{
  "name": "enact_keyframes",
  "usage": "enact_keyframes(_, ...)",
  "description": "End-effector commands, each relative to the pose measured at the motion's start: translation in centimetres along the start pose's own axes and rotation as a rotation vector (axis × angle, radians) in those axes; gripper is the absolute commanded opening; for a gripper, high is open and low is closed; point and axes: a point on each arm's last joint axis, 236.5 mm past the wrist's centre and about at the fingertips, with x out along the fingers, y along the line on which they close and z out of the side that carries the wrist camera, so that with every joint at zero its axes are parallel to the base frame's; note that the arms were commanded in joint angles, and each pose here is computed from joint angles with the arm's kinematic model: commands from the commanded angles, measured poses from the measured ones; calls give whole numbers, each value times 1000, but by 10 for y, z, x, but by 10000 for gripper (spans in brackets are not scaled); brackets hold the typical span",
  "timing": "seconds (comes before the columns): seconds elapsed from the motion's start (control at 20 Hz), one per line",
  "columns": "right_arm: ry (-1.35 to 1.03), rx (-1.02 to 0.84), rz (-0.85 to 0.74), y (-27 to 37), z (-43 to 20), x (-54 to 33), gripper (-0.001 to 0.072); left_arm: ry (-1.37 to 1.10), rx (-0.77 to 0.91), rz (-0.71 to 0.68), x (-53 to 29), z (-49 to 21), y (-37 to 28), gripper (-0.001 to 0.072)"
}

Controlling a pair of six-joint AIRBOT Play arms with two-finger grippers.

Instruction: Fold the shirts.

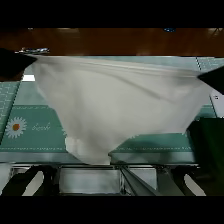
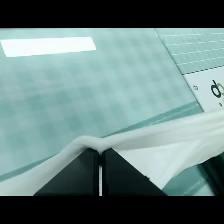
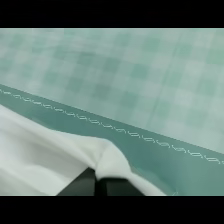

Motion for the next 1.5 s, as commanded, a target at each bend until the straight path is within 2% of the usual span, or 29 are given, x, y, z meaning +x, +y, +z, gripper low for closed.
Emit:
enact_keyframes(0.0, 100, 67, -9, -40, 7, 98, 21, 78, -109, 34, 94, -8, 81, 19)
enact_keyframes(0.2, 160, 205, -14, -86, 15, 209, 22, 146, -194, 66, 197, -13, 151, 19)
enact_keyframes(0.4, 133, 418, 88, -113, 36, 284, 22, 177, -222, 31, 256, -11, 173, 21)
enact_keyframes(0.45, 131, 468, 117, -116, 39, 295, 22, 171, -255, 25, 262, -8, 175, 76)
enact_keyframes(0.5, 124, 529, 149, -119, 43, 303, 23, 166, -270, 28, 264, -6, 177, 301)
enact_keyframes(0.55, 103, 598, 183, -125, 51, 308, 77, 160, -273, 33, 263, -3, 181, 502)
enact_keyframes(0.6, 72, 659, 219, -131, 60, 308, 314, 166, -271, 39, 256, -2, 185, 509)
enact_keyframes(0.65, 36, 703, 248, -137, 70, 303, 409, 199, -269, 35, 243, -4, 190, 508)
enact_keyframes(0.7, -4, 745, 271, -148, 81, 292, 409, 245, -292, 43, 227, -7, 198, 508)
enact_keyframes(0.8, -63, 801, 307, -172, 96, 256, 408, 388, -442, 111, 177, -31, 227, 506)
enact_keyframes(0.95, -33, 738, 263, -204, 77, 197, 406, 671, -562, 151, 86, -92, 246, 506)
enact_keyframes(1.05, 124, 572, 144, -209, 29, 172, 406, 669, -655, 248, 43, -114, 262, 505)
enact_keyframes(1.2, 224, 539, -3, -211, -33, 162, 406, 617, -755, 343, 1, -171, 255, 505)
enact_keyframes(1.35, 198, 567, 86, -171, -78, 168, 406, 645, -969, 388, -26, -264, 214, 506)
enact_keyframes(1.45, 151, 579, 139, -142, -100, 171, 406, 658, -1054, 389, -32, -307, 187, 505)
